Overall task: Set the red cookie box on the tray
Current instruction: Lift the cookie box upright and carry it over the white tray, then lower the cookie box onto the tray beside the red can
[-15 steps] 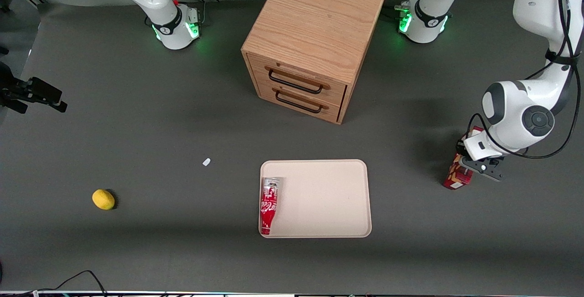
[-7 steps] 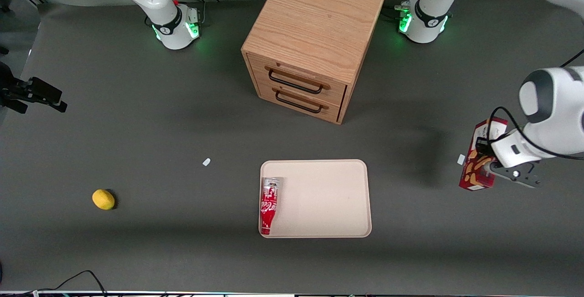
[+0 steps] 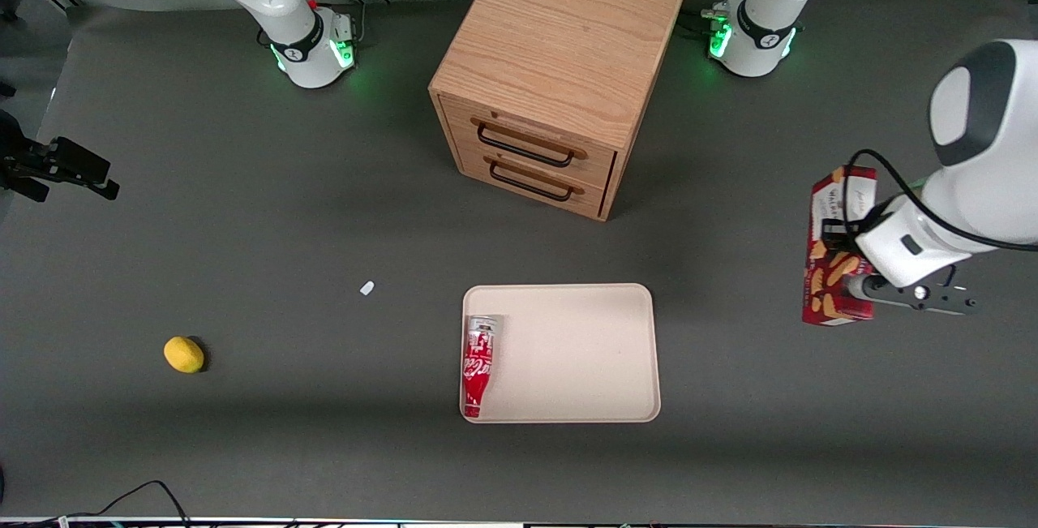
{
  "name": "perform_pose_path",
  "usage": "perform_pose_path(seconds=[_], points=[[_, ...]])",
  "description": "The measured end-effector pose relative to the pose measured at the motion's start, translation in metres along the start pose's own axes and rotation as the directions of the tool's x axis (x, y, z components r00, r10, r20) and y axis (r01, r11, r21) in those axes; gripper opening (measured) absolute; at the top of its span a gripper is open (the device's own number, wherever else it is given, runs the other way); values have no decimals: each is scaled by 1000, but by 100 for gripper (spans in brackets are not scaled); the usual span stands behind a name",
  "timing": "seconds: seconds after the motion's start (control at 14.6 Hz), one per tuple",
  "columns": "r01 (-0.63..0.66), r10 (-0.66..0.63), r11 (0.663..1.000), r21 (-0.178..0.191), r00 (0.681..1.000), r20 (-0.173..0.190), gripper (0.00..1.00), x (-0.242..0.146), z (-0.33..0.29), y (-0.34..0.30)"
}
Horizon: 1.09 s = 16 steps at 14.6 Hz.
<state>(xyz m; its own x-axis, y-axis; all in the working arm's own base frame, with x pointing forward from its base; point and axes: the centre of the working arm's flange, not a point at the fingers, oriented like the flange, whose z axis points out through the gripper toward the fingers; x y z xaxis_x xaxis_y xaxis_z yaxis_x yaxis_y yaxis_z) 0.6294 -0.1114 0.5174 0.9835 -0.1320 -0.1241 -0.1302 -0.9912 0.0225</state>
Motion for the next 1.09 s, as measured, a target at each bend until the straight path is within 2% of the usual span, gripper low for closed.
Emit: perform_pose_path(seconds=[0.21, 0.41, 0.55, 0.75, 0.89, 1.09], points=[[75, -75, 997, -22, 997, -12, 16, 17, 8, 56], [141, -144, 988, -61, 988, -51, 16, 44, 35, 107], [157, -162, 984, -79, 985, -64, 16, 61, 66, 129], [173, -178, 982, -75, 982, -70, 16, 85, 127, 149], [188, -193, 981, -55, 976, -103, 16, 99, 167, 161], [195, -203, 978, -70, 969, -139, 16, 114, 216, 175]])
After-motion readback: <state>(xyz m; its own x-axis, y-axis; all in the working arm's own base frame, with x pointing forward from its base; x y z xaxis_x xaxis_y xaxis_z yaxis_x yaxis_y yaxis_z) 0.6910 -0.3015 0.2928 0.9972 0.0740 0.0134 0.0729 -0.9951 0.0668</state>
